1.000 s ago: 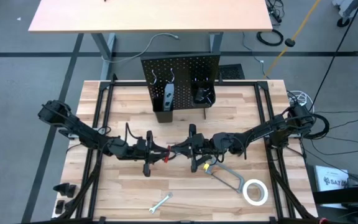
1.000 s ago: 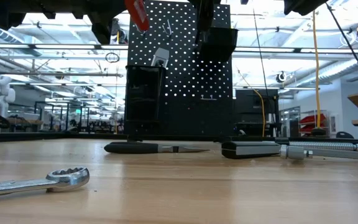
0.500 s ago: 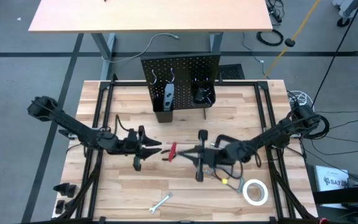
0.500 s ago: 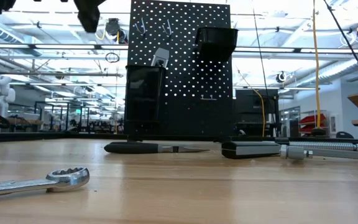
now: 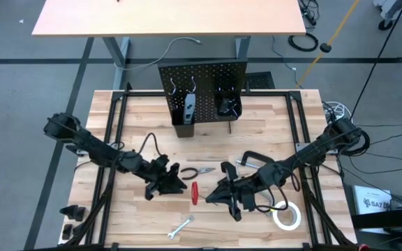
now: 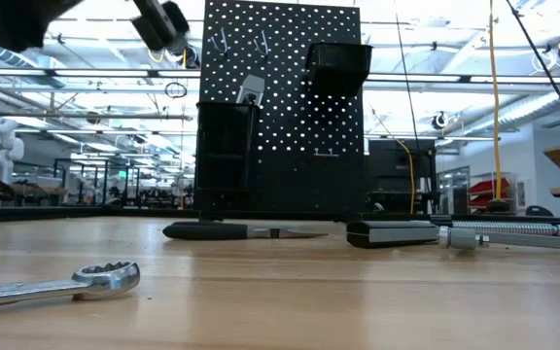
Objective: Hang tools onto peg board
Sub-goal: Put the allen wrench into the left black bin on the pegboard
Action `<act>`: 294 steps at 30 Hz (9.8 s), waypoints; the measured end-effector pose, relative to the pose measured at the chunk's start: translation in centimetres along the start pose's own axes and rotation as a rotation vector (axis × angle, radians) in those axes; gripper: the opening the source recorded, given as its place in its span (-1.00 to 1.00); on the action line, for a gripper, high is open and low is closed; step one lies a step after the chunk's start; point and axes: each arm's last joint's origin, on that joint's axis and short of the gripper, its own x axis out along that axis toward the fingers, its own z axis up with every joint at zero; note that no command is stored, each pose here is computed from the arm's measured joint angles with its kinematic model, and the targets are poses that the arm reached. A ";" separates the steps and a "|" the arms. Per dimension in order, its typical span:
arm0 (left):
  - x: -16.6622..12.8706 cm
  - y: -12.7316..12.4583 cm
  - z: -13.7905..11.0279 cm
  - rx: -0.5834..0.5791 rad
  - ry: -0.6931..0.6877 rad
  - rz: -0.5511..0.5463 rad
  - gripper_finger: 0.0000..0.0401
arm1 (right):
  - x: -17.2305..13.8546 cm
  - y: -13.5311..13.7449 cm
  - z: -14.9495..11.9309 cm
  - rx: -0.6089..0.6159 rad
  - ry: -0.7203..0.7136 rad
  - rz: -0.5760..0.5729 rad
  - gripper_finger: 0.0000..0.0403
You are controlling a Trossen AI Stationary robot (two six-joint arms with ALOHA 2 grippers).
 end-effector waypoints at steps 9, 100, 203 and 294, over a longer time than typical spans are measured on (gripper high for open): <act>0.4 0.3 0.3 0.081 -0.129 -0.158 -0.36 | 0.6 0.1 1.9 -0.058 -0.080 0.033 -1.00; -4.8 -9.7 16.4 0.485 0.309 0.791 -0.76 | -2.6 0.0 2.8 -0.313 0.992 -0.785 0.15; -14.5 0.2 10.8 0.190 0.469 1.179 -0.28 | -3.9 -0.9 -3.9 -0.304 1.119 -0.667 0.15; -1.9 0.5 24.8 0.336 1.178 1.217 -0.81 | -3.6 -1.6 -4.4 -0.247 1.099 -0.636 0.15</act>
